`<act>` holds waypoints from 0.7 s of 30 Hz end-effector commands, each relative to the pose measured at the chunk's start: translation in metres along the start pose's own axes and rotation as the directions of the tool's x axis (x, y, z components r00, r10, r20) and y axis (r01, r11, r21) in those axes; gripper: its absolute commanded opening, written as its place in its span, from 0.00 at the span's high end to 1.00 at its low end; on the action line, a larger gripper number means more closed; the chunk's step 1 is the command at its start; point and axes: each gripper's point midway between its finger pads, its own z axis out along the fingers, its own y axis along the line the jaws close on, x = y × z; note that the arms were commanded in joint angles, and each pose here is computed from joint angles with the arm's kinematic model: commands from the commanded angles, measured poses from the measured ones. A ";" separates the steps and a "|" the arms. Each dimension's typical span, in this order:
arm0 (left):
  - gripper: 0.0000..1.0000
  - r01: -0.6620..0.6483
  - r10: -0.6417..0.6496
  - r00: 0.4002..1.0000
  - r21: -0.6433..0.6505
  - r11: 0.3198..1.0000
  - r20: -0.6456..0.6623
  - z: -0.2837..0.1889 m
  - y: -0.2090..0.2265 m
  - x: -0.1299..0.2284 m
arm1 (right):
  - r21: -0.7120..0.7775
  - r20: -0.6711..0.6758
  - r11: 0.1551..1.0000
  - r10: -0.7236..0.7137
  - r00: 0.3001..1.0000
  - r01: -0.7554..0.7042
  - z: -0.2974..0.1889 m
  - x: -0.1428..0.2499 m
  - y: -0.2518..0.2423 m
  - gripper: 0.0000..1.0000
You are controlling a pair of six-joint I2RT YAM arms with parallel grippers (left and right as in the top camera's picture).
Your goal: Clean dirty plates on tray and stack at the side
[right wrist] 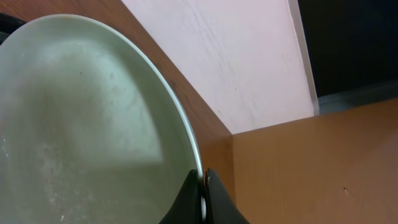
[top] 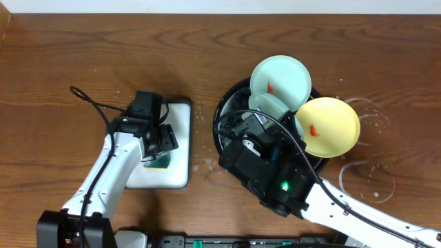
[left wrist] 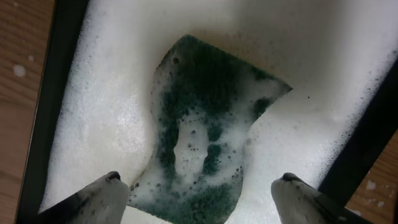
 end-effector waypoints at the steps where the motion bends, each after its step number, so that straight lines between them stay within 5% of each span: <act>1: 0.19 0.002 -0.002 1.000 -0.004 1.000 -0.001 0.000 0.002 0.001 | 0.039 0.014 0.998 0.039 0.999 -0.039 -0.005 -0.006 -0.015 0.99; 21: 0.19 0.003 -0.003 1.000 -0.004 1.000 -0.001 0.000 0.002 0.001 | -0.022 0.050 0.994 0.107 0.993 -0.107 -0.005 -0.019 -0.007 0.99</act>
